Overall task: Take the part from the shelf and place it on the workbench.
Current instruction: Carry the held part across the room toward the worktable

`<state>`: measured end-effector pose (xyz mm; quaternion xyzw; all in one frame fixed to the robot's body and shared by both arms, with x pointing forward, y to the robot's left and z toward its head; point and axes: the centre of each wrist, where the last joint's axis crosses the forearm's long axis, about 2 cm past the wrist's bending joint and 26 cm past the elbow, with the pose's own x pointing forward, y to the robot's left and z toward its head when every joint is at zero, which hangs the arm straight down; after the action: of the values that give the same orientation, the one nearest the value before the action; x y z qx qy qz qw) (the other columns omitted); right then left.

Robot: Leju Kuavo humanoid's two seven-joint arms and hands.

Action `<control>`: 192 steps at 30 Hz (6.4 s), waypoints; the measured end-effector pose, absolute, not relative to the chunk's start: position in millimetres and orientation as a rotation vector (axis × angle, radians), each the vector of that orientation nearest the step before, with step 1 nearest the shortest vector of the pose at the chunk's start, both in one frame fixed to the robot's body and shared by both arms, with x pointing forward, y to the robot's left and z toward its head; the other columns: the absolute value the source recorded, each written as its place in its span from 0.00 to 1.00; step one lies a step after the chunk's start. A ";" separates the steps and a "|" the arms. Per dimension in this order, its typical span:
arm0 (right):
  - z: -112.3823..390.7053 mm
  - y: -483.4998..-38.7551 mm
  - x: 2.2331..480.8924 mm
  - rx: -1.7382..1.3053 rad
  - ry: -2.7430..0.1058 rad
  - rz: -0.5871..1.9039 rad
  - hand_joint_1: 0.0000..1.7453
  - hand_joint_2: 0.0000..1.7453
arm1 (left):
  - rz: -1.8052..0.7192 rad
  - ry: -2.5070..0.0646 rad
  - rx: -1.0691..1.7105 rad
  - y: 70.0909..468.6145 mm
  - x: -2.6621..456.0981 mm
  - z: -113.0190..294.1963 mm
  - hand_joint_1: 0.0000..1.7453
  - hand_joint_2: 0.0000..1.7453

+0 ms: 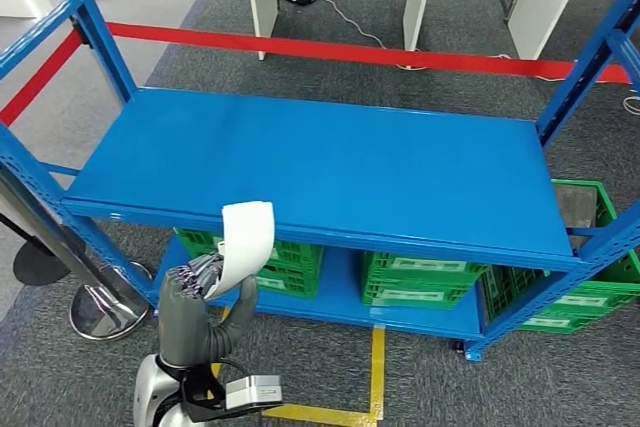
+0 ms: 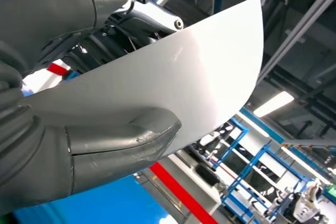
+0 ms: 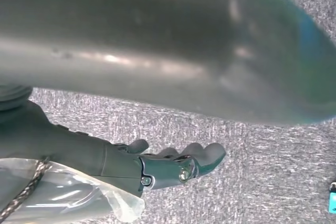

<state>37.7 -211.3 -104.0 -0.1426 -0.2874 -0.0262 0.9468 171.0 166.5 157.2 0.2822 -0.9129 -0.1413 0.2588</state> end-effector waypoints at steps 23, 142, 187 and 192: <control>-106.3 -228.1 44.3 -0.224 -0.556 0.002 0.00 0.00 | -0.394 -2.439 0.791 161.8 171.6 162.1 1.00 1.00; -108.0 -238.4 33.3 -0.308 -0.379 0.035 0.00 0.00 | -0.477 -2.399 0.779 177.7 162.7 152.0 1.00 1.00; -106.5 -228.9 38.0 -0.287 -0.586 0.046 0.00 0.00 | -0.440 -2.492 0.706 166.2 148.5 149.9 1.00 1.00; -106.2 -227.8 40.5 -0.285 -0.592 0.043 0.00 0.00 | -0.407 -2.501 0.719 167.1 146.5 152.0 1.00 1.00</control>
<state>40.5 -227.8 -106.2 -0.1398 -0.2907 0.0211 0.9463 146.5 167.1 152.0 0.2643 -0.9191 -0.1495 0.2512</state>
